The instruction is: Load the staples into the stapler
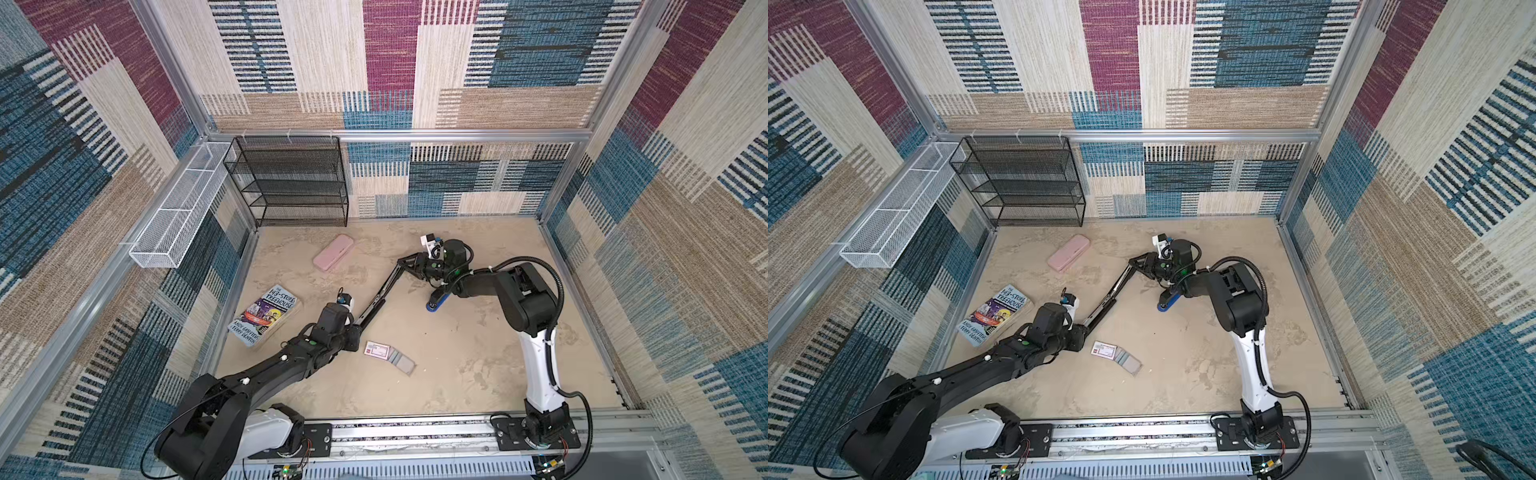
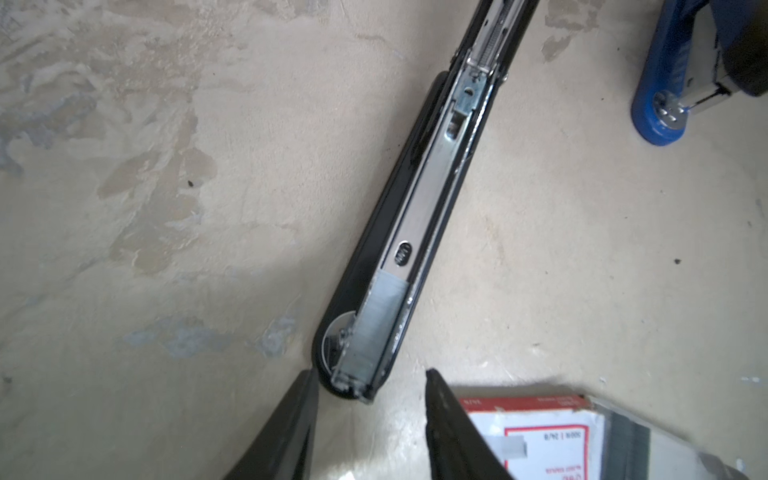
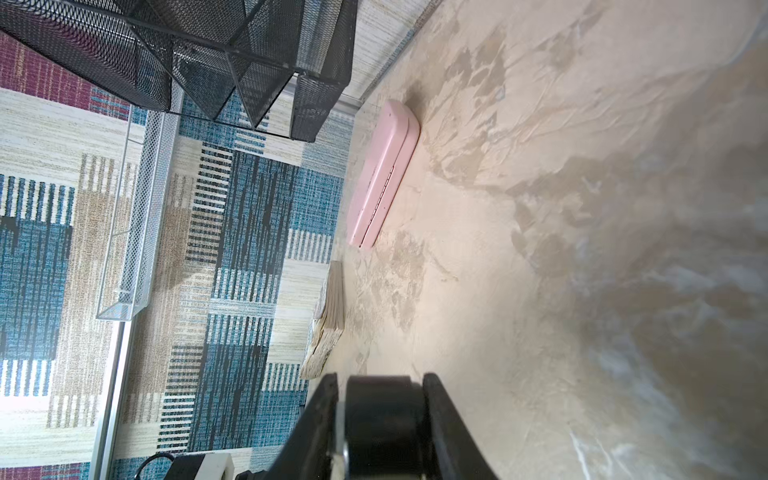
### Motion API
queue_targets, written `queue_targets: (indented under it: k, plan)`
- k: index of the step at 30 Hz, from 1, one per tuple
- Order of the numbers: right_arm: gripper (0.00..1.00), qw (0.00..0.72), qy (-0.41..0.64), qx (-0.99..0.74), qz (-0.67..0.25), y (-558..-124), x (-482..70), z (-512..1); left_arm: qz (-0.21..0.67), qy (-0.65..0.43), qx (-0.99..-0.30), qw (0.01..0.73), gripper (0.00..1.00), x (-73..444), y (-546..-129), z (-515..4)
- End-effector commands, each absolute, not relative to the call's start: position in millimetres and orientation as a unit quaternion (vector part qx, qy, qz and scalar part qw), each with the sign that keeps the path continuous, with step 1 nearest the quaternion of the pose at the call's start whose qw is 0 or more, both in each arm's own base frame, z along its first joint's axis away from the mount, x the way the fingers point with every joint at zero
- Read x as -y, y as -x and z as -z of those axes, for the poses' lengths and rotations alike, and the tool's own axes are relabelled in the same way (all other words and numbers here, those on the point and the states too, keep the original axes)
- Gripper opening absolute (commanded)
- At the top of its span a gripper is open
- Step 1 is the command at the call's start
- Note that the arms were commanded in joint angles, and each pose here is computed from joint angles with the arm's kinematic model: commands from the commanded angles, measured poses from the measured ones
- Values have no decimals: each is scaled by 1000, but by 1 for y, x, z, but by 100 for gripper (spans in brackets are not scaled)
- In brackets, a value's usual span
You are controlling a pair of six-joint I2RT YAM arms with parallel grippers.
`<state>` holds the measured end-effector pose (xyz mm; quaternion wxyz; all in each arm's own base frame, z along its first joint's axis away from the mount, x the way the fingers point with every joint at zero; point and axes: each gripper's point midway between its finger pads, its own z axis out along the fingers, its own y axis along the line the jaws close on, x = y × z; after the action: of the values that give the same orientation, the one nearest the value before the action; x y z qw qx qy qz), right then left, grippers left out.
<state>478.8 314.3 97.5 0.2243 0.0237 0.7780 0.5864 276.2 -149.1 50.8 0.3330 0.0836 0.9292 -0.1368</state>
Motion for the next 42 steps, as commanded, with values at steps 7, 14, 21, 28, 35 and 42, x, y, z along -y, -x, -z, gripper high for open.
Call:
queue_targets:
  k: [7, 14, 21, 28, 35, 42]
  plan:
    - [34, 233, -9, -767, -598, -480, -317, -113, 180, -97, -916, 346, 33, 170, -287, -53]
    - [33, 233, -12, -773, -590, -482, -316, -107, 187, -99, -912, 352, 27, 172, -289, -57]
    - [33, 234, -11, -774, -589, -481, -316, -107, 188, -103, -908, 361, 15, 172, -290, -60]
    - [33, 250, 11, -778, -577, -479, -316, -114, 186, -110, -907, 362, 8, 175, -292, -62]
    - [34, 285, 56, -791, -538, -474, -321, -130, 193, -123, -900, 370, 8, 183, -298, -72]
    - [35, 317, 108, -803, -492, -462, -339, -146, 196, -131, -900, 366, 8, 190, -300, -76]
